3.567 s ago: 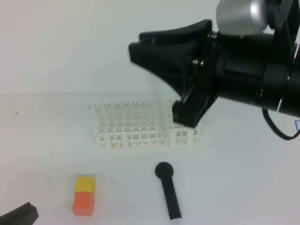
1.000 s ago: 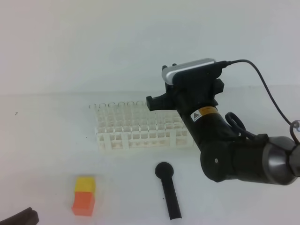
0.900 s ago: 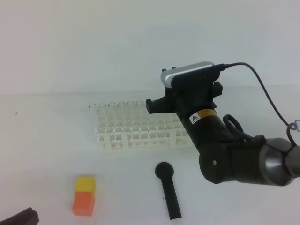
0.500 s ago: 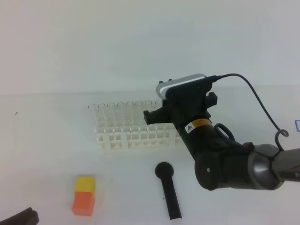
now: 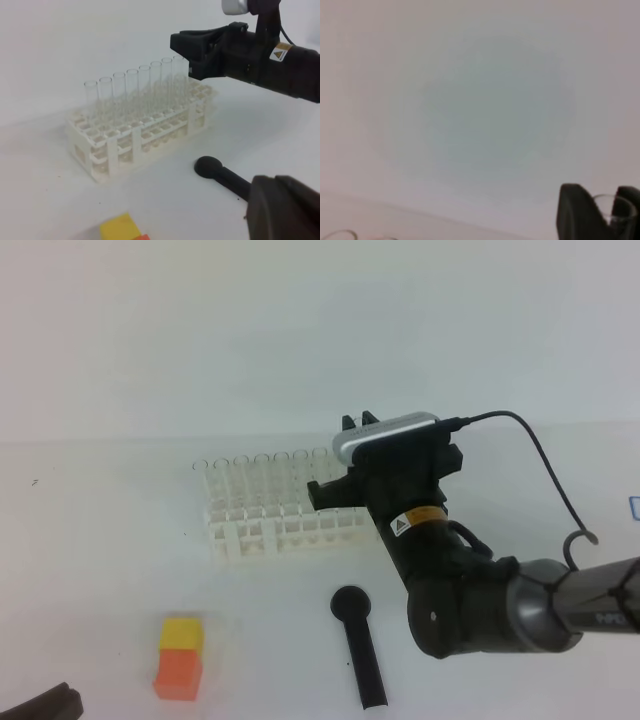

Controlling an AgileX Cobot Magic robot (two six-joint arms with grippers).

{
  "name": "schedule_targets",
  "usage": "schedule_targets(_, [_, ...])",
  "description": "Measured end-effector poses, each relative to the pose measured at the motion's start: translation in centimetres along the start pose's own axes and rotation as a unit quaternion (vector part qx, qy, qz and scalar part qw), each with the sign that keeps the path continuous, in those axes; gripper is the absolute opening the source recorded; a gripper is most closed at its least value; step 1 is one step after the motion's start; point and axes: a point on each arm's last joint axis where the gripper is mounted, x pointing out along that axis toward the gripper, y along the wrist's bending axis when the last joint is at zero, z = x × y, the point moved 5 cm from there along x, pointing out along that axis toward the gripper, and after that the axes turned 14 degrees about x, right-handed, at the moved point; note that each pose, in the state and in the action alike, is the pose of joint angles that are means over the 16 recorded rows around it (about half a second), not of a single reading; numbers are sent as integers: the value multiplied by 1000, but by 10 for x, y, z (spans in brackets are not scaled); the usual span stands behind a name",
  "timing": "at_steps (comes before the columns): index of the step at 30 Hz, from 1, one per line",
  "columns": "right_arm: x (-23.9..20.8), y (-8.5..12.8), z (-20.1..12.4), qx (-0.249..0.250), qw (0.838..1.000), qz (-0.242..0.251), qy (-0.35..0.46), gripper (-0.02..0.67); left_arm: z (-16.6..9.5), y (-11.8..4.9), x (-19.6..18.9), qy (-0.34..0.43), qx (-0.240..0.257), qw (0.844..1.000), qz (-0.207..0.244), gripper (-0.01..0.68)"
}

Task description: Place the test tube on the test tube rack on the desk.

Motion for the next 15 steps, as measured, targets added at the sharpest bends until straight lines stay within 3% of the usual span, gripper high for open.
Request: schedule_targets(15, [1, -5, -22, -3, 1000, -7, -4, 126, -1, 0, 0, 4, 0, 1000, 0, -1])
